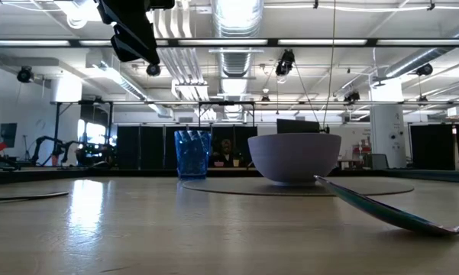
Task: Pick & Place Utensil
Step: Put the blue straw into the blue cup
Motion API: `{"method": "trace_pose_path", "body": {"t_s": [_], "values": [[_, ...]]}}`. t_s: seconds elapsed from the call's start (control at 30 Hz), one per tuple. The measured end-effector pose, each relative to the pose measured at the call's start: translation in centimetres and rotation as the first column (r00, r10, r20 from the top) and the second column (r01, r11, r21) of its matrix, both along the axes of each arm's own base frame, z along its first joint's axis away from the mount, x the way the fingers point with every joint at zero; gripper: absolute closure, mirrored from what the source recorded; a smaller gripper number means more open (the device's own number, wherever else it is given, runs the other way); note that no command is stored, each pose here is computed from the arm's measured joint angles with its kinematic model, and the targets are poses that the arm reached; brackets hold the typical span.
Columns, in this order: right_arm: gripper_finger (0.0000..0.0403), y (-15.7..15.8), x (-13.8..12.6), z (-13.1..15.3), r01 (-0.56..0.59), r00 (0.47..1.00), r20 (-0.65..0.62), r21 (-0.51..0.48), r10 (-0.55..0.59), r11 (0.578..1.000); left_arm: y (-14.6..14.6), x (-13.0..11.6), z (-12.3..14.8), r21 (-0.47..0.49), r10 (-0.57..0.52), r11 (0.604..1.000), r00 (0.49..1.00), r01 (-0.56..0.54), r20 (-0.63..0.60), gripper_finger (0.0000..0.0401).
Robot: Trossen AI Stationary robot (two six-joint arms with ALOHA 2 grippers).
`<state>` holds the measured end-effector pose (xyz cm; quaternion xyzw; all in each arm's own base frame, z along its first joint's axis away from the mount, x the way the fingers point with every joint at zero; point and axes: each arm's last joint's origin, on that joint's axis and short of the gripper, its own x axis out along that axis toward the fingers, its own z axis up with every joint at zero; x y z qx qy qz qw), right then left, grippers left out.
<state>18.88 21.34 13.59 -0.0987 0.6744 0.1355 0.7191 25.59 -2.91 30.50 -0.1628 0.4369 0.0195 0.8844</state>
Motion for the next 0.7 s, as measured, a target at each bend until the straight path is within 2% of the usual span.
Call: {"method": "trace_pose_path", "body": {"t_s": [0.43, 0.7], "values": [[0.0390, -0.21, 0.01, -0.35, -0.035, 0.999, 0.026, -0.022, 0.036, 0.999, 0.00, 0.00, -0.01, 0.000, 0.000, 1.000, 1.000, 0.000, 0.000, 0.0270], [0.0394, -0.21, 0.16, -0.32, -0.047, 0.997, 0.066, -0.059, 0.051, 0.997, 0.00, 0.00, -0.01, 0.000, 0.000, 1.000, 1.000, 0.000, -0.001, 0.0270]]}}
